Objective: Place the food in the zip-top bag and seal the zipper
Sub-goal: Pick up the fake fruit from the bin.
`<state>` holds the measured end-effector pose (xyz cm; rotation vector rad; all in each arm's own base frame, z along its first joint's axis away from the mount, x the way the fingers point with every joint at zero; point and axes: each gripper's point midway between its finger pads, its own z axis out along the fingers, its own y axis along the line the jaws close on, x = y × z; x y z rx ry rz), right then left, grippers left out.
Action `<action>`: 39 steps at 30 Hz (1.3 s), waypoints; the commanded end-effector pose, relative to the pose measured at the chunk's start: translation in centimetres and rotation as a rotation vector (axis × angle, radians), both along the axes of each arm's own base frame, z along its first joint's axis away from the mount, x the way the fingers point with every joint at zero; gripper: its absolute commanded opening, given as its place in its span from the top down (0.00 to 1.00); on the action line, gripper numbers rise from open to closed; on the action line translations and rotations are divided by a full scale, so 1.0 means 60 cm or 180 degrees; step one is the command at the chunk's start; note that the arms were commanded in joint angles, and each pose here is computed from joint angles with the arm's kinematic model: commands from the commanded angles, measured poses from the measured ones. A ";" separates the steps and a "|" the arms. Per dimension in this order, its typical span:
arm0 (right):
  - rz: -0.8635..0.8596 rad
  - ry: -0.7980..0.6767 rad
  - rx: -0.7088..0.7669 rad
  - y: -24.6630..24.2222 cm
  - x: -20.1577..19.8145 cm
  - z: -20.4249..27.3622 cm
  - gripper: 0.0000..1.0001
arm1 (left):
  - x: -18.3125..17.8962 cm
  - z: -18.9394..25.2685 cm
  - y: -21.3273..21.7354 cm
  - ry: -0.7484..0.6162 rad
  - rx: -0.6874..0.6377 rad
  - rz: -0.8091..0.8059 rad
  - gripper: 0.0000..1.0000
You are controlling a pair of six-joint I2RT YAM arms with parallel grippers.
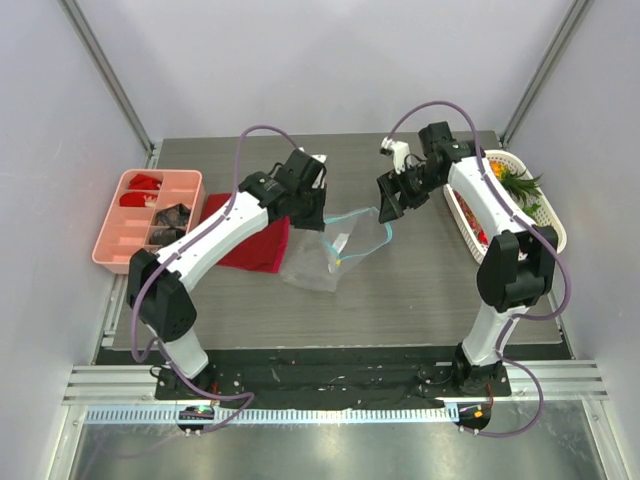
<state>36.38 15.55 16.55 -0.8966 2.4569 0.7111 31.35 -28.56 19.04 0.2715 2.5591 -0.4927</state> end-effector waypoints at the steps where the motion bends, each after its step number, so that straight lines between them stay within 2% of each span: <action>1: -0.0266 -0.0361 0.0132 -0.027 0.017 0.085 0.11 | 0.040 0.025 -0.043 -0.0106 -0.0324 0.0103 1.00; 3: -0.0548 -0.0469 0.0211 -0.076 0.037 0.115 0.07 | 0.041 0.017 -0.046 -0.0063 -0.0334 0.0132 1.00; 8: -0.1391 -0.0684 0.0262 -0.232 0.091 0.164 0.07 | 0.044 0.009 -0.057 -0.0001 -0.0395 0.0135 1.00; 11: -0.2344 -0.0769 0.0262 -0.345 0.122 0.187 0.07 | 0.050 0.018 -0.062 -0.0032 -0.0440 0.0139 1.00; 14: -0.3119 -0.0873 0.0416 -0.446 0.120 0.200 0.07 | 0.055 0.025 -0.067 -0.0051 -0.0470 0.0135 1.00; 17: -0.3342 -0.0960 0.0303 -0.505 0.107 0.187 0.07 | 0.056 0.025 -0.071 -0.0055 -0.0480 0.0113 1.00; 22: -0.2409 -0.1283 -0.0682 -0.556 0.105 0.167 0.00 | 0.049 0.019 -0.075 -0.0010 -0.0496 0.0003 1.00; 26: -0.1984 -0.1375 -0.1116 -0.582 0.107 0.154 0.00 | 0.045 0.012 -0.071 0.0012 -0.0471 -0.0011 1.00; 32: -0.1406 -0.1516 -0.1389 -0.607 0.142 0.120 0.00 | 0.042 -0.004 -0.071 0.0075 -0.0411 -0.0036 1.00; 39: -0.1133 -0.1619 -0.1560 -0.624 0.193 0.090 0.00 | 0.042 -0.009 -0.072 0.0094 -0.0417 -0.0030 1.00</action>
